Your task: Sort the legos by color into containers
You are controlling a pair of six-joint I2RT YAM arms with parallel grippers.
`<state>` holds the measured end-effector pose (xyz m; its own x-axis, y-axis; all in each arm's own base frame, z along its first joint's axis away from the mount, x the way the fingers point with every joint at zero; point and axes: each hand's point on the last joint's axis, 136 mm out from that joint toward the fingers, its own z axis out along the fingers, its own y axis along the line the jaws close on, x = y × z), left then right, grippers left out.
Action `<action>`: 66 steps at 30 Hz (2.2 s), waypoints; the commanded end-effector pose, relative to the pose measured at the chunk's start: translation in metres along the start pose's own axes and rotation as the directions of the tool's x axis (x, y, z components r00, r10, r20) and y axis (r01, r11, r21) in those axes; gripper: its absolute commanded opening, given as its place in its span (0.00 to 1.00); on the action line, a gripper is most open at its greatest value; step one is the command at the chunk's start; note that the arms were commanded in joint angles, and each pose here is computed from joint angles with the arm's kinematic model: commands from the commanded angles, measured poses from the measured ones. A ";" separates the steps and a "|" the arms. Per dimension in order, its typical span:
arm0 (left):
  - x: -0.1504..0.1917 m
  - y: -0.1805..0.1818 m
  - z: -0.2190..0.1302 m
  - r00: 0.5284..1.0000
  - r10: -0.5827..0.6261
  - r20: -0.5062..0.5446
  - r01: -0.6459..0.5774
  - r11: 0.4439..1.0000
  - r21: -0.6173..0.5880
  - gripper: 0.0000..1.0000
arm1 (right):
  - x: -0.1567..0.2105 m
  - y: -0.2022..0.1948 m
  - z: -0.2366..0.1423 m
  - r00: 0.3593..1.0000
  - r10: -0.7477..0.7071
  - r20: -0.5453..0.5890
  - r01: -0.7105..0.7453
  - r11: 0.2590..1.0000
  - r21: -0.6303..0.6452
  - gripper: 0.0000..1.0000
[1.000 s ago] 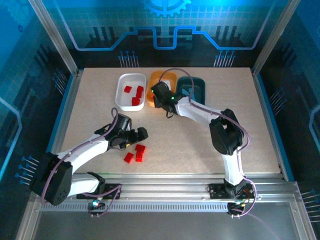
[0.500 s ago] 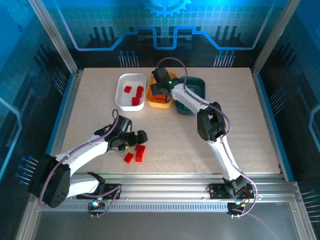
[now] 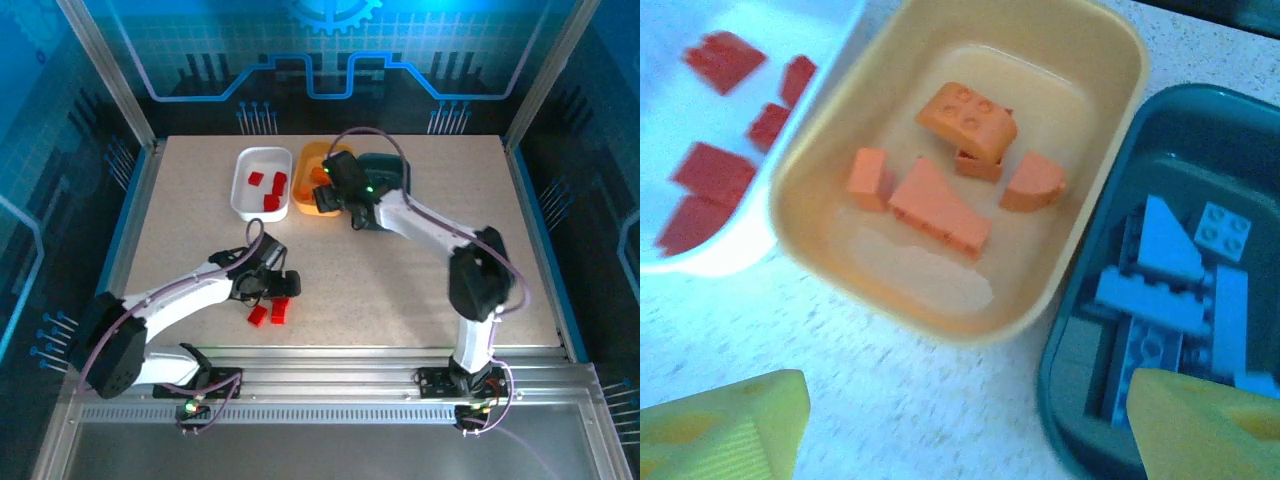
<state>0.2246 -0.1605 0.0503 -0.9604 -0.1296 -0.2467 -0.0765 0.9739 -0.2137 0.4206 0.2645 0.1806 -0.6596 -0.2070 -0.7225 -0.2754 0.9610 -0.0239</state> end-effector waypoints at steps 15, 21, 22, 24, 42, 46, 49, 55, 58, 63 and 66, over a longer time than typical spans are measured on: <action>-0.002 0.003 0.037 0.995 0.085 -0.056 -0.092 0.986 -0.138 0.70 | 0.078 -0.020 -0.054 0.999 0.039 -0.020 -0.040 0.997 -0.067 0.82; -0.002 0.008 0.040 0.996 0.072 -0.050 -0.080 0.983 -0.167 0.56 | 0.090 -0.021 -0.046 0.999 0.052 -0.012 -0.052 0.996 -0.065 0.79; -0.003 0.008 0.039 0.997 0.070 -0.044 -0.077 0.983 -0.166 0.55 | 0.091 -0.021 -0.045 0.998 0.059 -0.007 -0.059 0.996 -0.068 0.78; -0.008 0.005 0.035 0.997 0.069 -0.026 -0.072 0.985 -0.160 0.53 | 0.096 -0.023 -0.044 0.998 0.067 -0.004 -0.067 0.995 -0.068 0.78; -0.124 -0.050 -0.029 0.980 0.144 0.137 -0.120 0.978 -0.168 0.49 | 0.116 -0.057 -0.039 0.978 0.193 0.075 -0.195 0.980 0.029 0.77; -0.179 -0.048 -0.036 0.979 0.080 0.188 -0.055 0.989 -0.134 0.48 | 0.116 -0.055 -0.037 0.979 0.191 0.068 -0.193 0.981 0.024 0.76; -0.218 -0.036 -0.030 0.975 0.013 0.224 0.017 0.991 -0.132 0.48 | 0.116 -0.052 -0.036 0.978 0.196 0.065 -0.197 0.980 0.009 0.76; -0.272 -0.011 -0.006 0.968 -0.085 0.236 0.122 0.981 -0.149 0.48 | 0.118 -0.049 -0.032 0.980 0.193 0.048 -0.193 0.981 0.002 0.76; -0.287 0.004 0.003 0.962 -0.153 0.226 0.186 0.974 -0.131 0.48 | 0.117 -0.048 -0.033 0.981 0.191 0.047 -0.191 0.982 -0.003 0.76; -0.297 0.012 0.015 0.961 -0.204 0.187 0.226 0.969 -0.100 0.56 | 0.116 -0.047 -0.033 0.983 0.181 0.041 -0.181 0.983 -0.005 0.77; -0.299 0.017 0.021 0.964 -0.206 0.168 0.227 0.967 -0.115 0.58 | 0.117 -0.046 -0.032 0.984 0.177 0.033 -0.177 0.984 -0.007 0.77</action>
<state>0.5191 -0.1047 0.1028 -0.8470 -0.3490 -0.4009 -0.3193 0.9371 -0.1412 0.3275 0.1878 0.1130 -0.6781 -0.0419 -0.7338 -0.1624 0.9822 0.0940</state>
